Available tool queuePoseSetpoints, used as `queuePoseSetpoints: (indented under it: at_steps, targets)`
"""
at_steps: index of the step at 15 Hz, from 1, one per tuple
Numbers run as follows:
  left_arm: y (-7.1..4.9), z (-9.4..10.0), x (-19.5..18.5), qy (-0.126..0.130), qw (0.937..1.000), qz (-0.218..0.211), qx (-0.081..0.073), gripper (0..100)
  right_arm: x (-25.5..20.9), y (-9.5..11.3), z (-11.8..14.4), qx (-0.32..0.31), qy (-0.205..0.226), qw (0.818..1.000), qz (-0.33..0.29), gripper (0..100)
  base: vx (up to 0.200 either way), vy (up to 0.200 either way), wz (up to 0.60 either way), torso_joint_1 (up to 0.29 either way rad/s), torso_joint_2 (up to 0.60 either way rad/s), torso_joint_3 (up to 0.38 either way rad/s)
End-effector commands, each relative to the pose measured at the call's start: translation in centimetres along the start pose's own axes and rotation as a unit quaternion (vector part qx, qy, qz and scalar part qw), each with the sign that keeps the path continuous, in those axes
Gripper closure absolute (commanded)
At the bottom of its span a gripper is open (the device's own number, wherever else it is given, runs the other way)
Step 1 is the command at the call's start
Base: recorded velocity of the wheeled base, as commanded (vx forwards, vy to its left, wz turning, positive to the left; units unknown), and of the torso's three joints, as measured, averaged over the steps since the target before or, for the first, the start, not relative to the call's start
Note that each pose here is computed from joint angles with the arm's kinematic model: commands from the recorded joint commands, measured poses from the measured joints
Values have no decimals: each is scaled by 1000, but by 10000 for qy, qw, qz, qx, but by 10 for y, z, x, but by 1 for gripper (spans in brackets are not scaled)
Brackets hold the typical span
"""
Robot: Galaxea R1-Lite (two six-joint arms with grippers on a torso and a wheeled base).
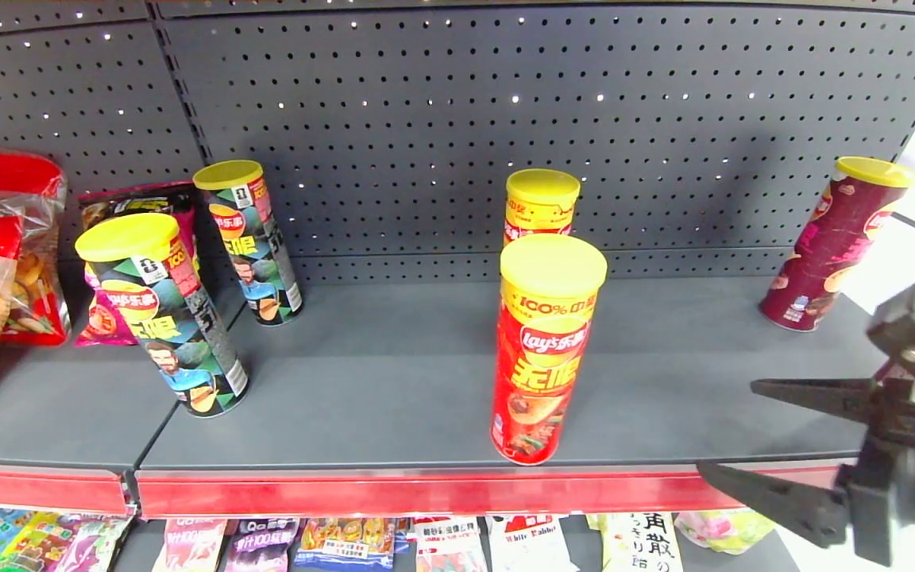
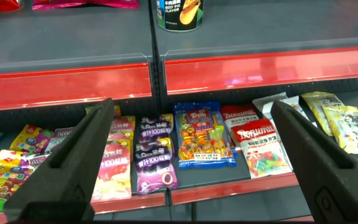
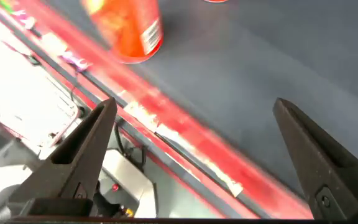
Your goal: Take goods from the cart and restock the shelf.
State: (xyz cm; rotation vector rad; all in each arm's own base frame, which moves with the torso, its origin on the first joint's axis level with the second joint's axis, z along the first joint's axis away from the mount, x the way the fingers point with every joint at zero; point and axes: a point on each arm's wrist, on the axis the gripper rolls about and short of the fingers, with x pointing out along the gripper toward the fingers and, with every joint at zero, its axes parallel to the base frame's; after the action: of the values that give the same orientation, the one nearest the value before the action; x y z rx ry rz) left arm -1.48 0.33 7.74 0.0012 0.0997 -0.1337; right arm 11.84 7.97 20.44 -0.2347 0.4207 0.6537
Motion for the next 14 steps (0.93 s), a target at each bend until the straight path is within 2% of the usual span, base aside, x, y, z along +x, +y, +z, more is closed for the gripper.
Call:
queuePoseSetpoints:
  at_steps: [1, 3, 5, 6, 7, 9, 11, 12, 14]
  targets:
    - [0, 0, 0, 8, 10000, 4, -1, 0, -61, 3, -45, -329, -830, 9959, -119, 0, 0, 0, 0, 0, 0, 0]
    - [0, 0, 0, 8, 10000, 4, -1, 0, -78, 9, -79, -337, -1090, 9930, -293, 0, 0, 0, 0, 0, 0, 0]
    - [0, 0, 0, 8, 10000, 4, -1, 0, -88, 16, -100, -287, -1325, 9883, -702, 0, 0, 0, 0, 0, 0, 0]
    - [0, 0, 0, 8, 10000, 4, -1, 0, -91, 21, -116, -188, -1408, 9830, -1165, 0, 0, 0, 0, 0, 0, 0]
    - [0, 0, 0, 8, 10000, 4, -1, 0, -92, 22, -121, -80, -1427, 9792, -1441, 0, 0, 0, 0, 0, 0, 0]
    - [0, 0, 0, 8, 10000, 4, -1, 0, -91, 23, -135, 593, -1425, 9614, -2277, 0, 0, 0, 0, 0, 0, 0]
    - [0, 0, 0, 8, 10000, 4, -1, 0, -89, 28, -152, 1016, -1594, 9498, -2492, 0, 0, 0, 0, 0, 0, 0]
    - [0, 0, 0, 8, 10000, 4, -1, 0, -85, 33, -170, 1067, -1738, 9440, -2592, 0, 0, 0, 0, 0, 0, 0]
    - [0, 0, 0, 8, 10000, 4, -1, 0, -88, 39, -177, 946, -2113, 9361, -2649, 0, 0, 0, 0, 0, 0, 0]
